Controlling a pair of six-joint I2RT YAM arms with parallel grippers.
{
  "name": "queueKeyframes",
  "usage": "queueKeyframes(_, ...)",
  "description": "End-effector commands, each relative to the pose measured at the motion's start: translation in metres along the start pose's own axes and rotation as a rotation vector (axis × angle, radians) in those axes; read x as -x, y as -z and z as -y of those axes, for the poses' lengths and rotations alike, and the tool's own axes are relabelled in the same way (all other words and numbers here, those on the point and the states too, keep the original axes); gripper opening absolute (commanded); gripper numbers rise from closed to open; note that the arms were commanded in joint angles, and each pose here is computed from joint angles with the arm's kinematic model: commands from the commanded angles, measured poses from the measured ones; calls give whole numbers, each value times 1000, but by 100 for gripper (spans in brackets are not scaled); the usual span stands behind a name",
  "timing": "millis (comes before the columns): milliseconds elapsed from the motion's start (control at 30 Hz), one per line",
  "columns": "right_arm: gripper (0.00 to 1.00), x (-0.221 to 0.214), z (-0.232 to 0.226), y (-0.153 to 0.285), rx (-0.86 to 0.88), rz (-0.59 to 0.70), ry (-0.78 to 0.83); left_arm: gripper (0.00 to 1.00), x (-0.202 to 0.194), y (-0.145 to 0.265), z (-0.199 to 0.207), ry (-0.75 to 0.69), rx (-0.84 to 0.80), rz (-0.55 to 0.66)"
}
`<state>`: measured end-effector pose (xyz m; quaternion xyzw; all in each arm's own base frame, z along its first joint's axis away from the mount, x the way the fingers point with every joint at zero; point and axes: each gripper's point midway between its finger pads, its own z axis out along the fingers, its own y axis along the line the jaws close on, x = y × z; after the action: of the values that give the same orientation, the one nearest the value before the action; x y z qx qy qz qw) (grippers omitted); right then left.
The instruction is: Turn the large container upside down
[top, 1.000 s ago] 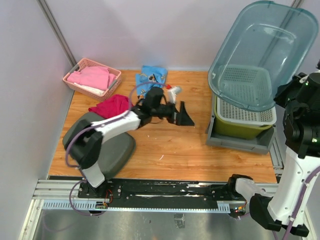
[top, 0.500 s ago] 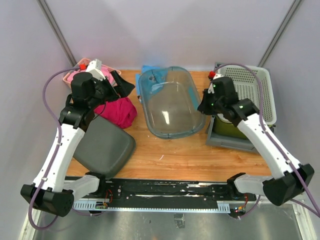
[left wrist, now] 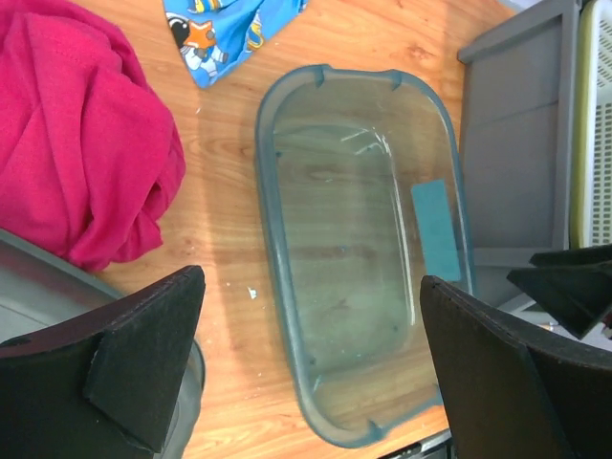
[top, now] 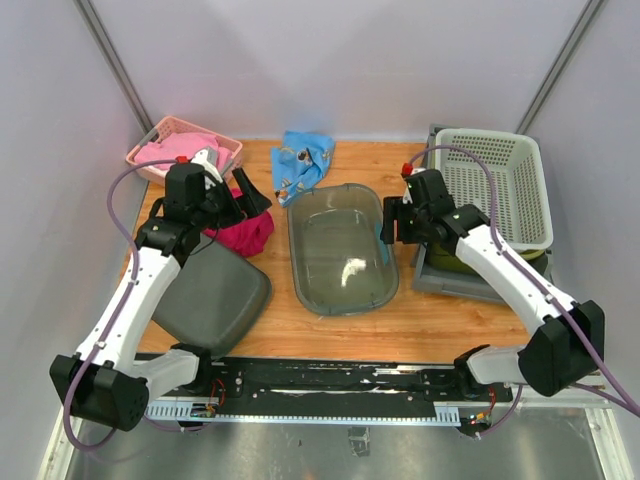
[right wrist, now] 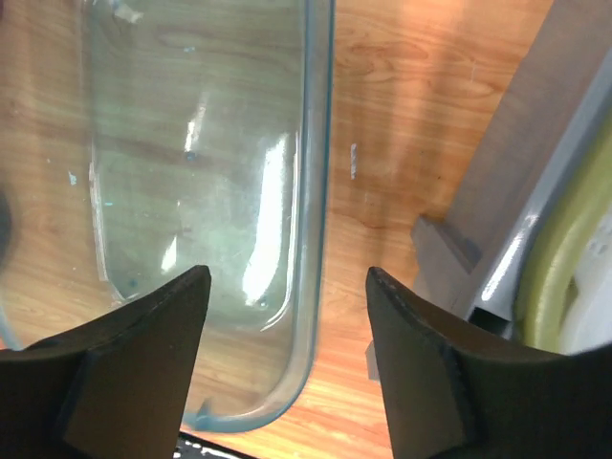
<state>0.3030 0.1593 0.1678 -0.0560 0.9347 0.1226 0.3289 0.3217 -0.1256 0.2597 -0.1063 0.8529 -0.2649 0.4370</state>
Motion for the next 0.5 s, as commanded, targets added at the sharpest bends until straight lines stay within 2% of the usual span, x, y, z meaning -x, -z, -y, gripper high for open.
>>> queueKeyframes(0,69,34,2,23,-64,112,42,99,15,5,-10,6,59,81)
queueKeyframes(67,70,48,0,34,-90,179,30,99,20,8,-32,32,185,117)
queueKeyframes(167,71,57,-34,37,-36,225,45,99,28,16,-51,39,303,164)
queueKeyframes(333,73,27,-129,14,66,144,147,99,34,25,-87,13,468,237)
queueKeyframes(467,70,8,-184,-8,52,86,212,99,24,26,-118,123,515,160)
